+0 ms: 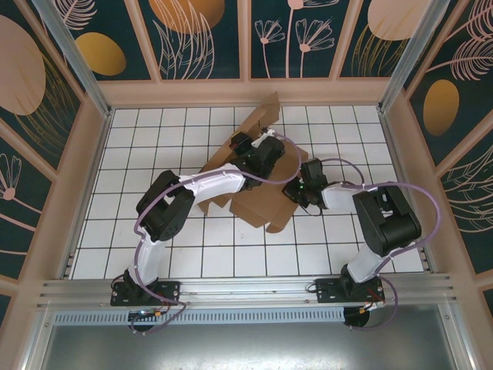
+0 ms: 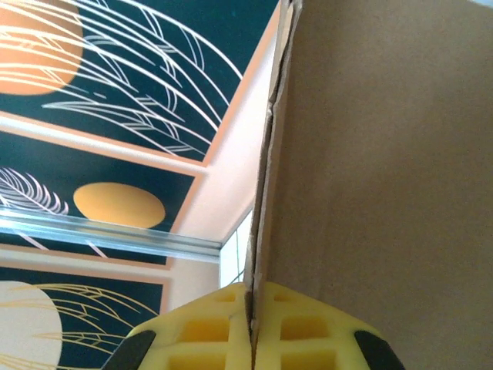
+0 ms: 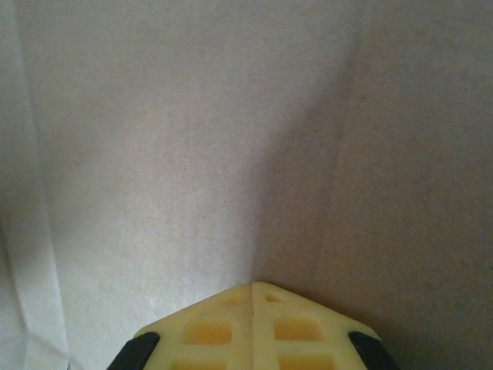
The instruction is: Fold the paper box
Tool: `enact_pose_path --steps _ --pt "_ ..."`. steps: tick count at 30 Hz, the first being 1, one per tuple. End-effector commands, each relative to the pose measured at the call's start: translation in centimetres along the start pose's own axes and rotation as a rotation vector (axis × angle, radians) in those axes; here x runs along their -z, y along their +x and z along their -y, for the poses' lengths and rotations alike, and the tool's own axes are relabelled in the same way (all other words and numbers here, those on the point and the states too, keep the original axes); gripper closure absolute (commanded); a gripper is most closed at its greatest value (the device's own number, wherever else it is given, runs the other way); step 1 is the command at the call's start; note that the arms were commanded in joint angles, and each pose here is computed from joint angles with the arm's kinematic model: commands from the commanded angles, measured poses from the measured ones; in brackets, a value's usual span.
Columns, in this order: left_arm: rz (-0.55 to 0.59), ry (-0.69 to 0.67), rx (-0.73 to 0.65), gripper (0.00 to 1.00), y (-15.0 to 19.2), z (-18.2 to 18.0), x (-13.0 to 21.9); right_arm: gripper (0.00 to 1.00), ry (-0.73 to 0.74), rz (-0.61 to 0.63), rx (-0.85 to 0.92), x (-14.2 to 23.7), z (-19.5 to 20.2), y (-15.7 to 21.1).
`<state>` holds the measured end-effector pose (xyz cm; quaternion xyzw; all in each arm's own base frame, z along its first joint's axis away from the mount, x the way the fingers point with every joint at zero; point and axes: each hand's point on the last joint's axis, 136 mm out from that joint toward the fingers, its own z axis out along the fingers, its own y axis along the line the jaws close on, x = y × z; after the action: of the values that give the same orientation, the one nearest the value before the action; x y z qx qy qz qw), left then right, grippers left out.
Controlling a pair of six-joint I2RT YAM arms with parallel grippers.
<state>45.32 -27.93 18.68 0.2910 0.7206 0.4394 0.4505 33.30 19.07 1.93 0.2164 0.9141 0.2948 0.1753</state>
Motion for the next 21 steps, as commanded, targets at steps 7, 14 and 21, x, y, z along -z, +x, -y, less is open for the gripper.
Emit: enact_pose_path --steps 7,14,21 --pt "0.044 -0.029 -0.019 1.00 -1.1 0.8 1.2 1.00 -0.149 -0.258 -0.028 -3.1 -4.3 8.2" --pt "0.084 -0.073 -0.009 1.00 0.0 0.8 1.2 0.99 -0.269 -0.237 -0.046 -1.2 -7.0 7.2" --pt "0.119 -0.100 0.038 1.00 -0.1 -0.2 1.0 0.95 -0.312 -0.196 -0.068 0.9 -6.4 4.4"
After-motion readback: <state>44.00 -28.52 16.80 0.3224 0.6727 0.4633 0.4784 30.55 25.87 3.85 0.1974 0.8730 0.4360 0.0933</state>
